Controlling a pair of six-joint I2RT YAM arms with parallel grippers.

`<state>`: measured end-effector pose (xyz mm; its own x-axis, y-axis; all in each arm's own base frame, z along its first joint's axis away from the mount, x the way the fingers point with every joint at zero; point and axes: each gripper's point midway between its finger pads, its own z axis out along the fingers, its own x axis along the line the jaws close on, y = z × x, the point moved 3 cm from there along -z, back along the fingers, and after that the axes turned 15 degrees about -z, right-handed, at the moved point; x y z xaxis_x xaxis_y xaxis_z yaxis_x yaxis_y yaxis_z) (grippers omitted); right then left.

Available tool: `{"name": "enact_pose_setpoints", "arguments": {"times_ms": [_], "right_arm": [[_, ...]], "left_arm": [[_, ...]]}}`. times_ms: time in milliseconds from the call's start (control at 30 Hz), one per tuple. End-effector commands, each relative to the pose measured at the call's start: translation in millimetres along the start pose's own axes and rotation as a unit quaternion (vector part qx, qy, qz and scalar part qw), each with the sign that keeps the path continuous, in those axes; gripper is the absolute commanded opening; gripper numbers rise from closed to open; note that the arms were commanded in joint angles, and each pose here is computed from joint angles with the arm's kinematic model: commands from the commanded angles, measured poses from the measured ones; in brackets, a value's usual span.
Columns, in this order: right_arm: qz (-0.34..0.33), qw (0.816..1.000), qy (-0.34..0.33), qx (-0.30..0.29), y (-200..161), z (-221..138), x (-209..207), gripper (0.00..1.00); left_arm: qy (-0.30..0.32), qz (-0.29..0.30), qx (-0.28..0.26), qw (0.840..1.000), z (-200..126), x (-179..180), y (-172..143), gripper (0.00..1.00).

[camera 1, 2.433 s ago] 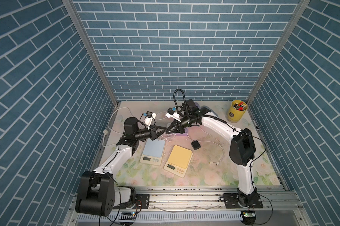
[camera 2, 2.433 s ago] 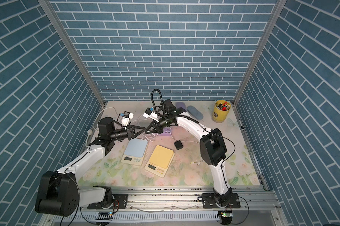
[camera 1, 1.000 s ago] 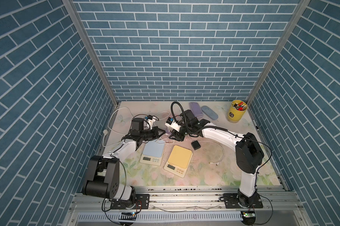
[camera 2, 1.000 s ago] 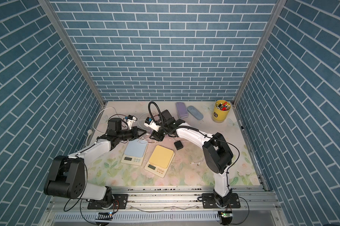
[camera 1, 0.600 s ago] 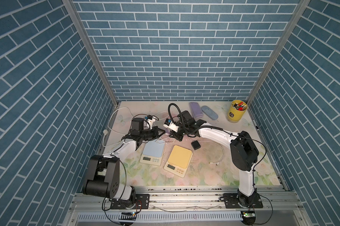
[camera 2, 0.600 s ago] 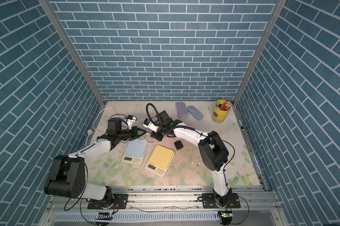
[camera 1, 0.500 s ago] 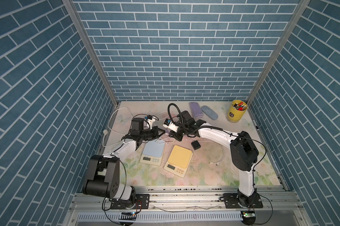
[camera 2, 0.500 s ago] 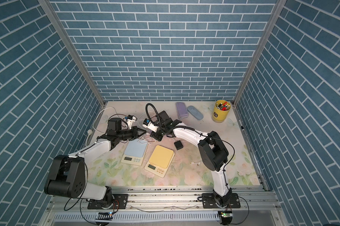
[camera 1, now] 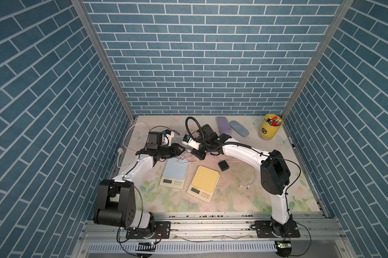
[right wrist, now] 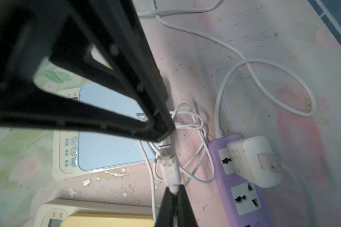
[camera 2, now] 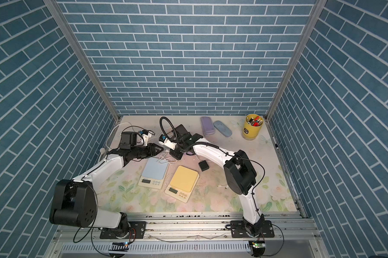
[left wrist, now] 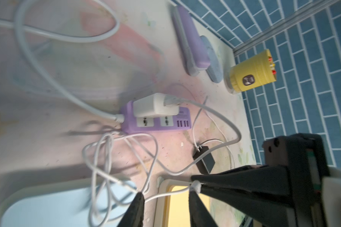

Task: Charge the electronic scale
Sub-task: Adjust the electronic scale at the center of the board.

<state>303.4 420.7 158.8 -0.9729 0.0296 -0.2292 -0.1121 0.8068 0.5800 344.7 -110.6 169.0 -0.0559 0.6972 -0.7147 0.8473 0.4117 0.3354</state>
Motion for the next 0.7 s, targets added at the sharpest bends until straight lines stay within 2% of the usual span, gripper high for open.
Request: {"name": "enact_pose_setpoints", "arguments": {"times_ms": [0,133,300,433,567,667], "right_arm": [[-0.023,0.99,0.022,0.138,-42,17,31,0.0],[-0.036,0.978,0.049,0.2,-56,33,55,0.0],[-0.033,0.972,0.092,0.212,-51,53,78,0.0],[-0.015,0.97,0.109,0.218,-50,66,83,0.0],[-0.001,0.958,0.089,0.272,-69,74,75,0.0],[0.038,0.952,0.048,0.299,-94,59,52,0.0]], "left_arm": [[0.113,0.001,-0.014,0.994,-26,42,-2,0.45],[0.144,-0.04,-0.03,0.988,-35,74,-7,0.48],[0.17,-0.073,-0.012,0.983,-28,101,-25,0.48],[0.184,-0.083,-0.018,0.979,-25,111,-25,0.49],[0.19,-0.088,-0.014,0.978,-23,115,-23,0.49],[0.196,-0.088,-0.012,0.977,-24,117,-24,0.49]]}}
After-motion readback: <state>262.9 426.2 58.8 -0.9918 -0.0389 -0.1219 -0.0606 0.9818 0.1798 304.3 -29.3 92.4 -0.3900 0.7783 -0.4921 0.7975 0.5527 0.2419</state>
